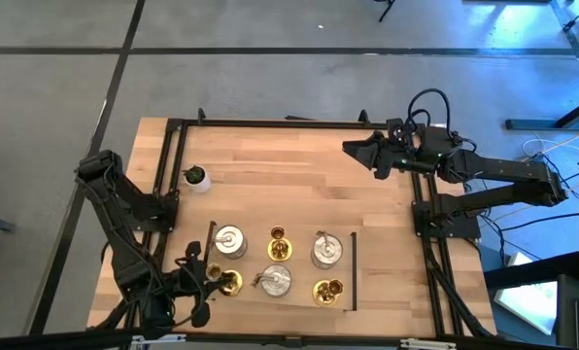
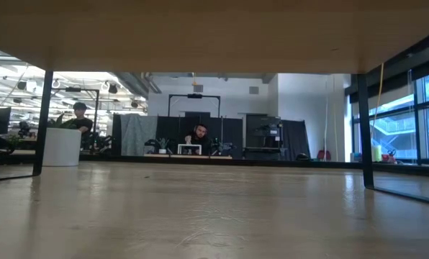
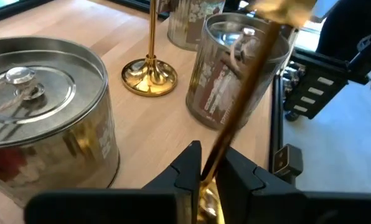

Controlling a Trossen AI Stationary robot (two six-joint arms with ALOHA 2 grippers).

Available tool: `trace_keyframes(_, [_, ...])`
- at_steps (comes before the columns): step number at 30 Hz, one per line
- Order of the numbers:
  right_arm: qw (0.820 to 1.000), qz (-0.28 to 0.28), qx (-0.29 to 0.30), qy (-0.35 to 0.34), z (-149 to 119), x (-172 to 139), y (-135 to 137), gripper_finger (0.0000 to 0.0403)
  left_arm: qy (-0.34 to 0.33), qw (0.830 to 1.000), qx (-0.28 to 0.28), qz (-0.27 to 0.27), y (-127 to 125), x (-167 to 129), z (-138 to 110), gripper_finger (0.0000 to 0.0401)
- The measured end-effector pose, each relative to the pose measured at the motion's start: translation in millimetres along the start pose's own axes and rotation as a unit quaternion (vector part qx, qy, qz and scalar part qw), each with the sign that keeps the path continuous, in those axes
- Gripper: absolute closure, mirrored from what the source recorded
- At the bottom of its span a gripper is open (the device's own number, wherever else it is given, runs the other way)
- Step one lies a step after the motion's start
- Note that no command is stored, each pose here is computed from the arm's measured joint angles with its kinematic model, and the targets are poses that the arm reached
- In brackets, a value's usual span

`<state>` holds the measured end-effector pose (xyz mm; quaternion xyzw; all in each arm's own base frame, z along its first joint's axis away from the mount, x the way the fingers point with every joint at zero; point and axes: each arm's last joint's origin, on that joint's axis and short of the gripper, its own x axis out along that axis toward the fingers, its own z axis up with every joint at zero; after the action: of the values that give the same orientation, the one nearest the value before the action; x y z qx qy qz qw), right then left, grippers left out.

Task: Pick & Place candle stick holders
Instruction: Put the gold candle holder on the shelf

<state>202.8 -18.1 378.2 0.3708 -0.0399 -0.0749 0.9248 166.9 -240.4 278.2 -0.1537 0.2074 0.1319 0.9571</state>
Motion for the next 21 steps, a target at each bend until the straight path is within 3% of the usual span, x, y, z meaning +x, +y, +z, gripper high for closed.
trace_keyframes(21, [1.0, -0.006, -0.001, 0.006, -1.3, 0.0, -1.2, 0.0217, 0.033, 0.999, -0.02, -0.014, -2.1, 0.6, 0.0, 0.0289])
